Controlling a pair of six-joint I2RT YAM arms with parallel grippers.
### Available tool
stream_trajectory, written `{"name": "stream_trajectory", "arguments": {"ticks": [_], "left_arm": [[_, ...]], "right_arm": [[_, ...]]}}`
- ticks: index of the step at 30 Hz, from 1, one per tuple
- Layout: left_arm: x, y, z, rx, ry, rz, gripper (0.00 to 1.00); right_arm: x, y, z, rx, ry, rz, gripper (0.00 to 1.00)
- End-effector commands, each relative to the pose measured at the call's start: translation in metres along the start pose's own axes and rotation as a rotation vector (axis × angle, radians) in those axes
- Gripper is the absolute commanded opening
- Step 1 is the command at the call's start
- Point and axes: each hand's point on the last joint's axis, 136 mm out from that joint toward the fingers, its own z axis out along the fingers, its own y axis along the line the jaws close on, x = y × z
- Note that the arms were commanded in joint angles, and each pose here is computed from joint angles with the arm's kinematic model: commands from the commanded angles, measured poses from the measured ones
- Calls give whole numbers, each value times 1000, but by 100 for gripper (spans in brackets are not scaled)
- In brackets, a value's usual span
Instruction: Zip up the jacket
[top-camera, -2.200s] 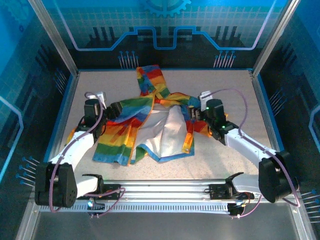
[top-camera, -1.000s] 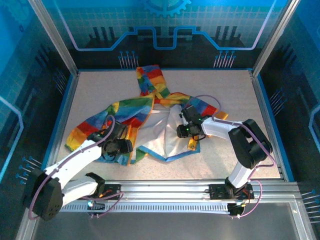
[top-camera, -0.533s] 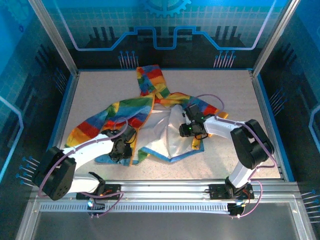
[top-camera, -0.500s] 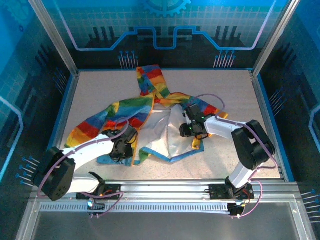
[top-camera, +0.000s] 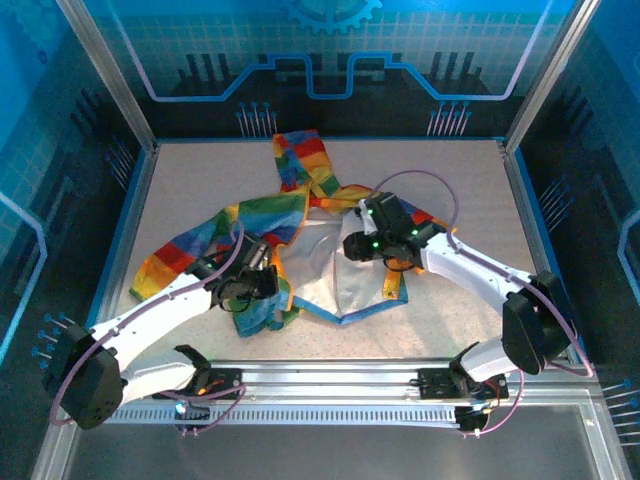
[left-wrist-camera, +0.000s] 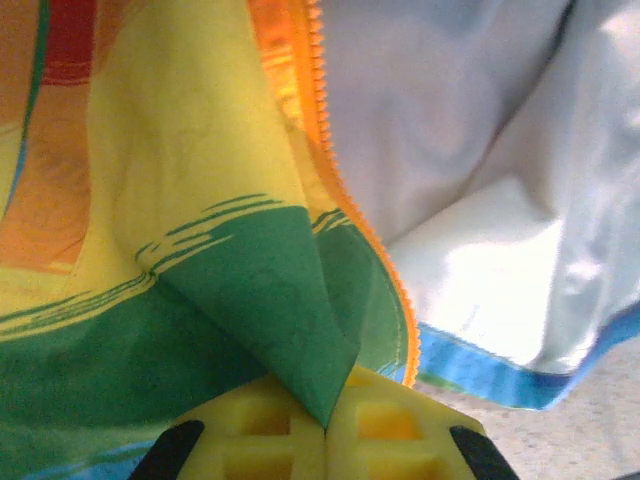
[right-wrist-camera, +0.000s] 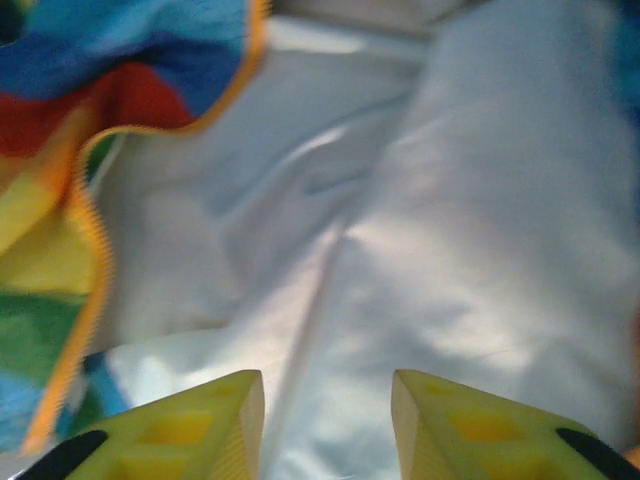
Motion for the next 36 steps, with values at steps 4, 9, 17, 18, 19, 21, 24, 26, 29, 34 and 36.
{"name": "stream_trajectory", "arguments": {"ticks": [4,9,17,18,19,21,24,26,29,34,36], "left_arm": [[12,-15,9,145,36,-113,0],[14,-16,11,224,37,-189,0],[10,-28,8,375,18,-283,0],[9,-29,7,388,16,-288,0],[8,-29,6,397,15,-295,0],[6,-30,4,415,12,-309,0],[2,-33,0,444,1,-319,0],[-1,-35,-3,455,-8,-321,0],[-4,-36,-5,467,-17,-320,0],[-5,-35,-5,472,-23,-322,0],[-6,-35,-5,476,-27,-325,0]], "right_arm": [[32,68,20,-193,99,84,26],[45,82,41,-235,134,173,19],[48,95,49,-319,134,308,28],[50,98,51,-330,143,314,29],[52,100,52,-340,154,322,26],[55,103,56,-353,168,337,14],[61,103,61,-344,191,359,0],[65,100,64,-323,207,380,0],[66,100,66,-319,220,397,1],[66,103,64,-331,222,415,20],[67,103,64,-334,229,423,26]]}}
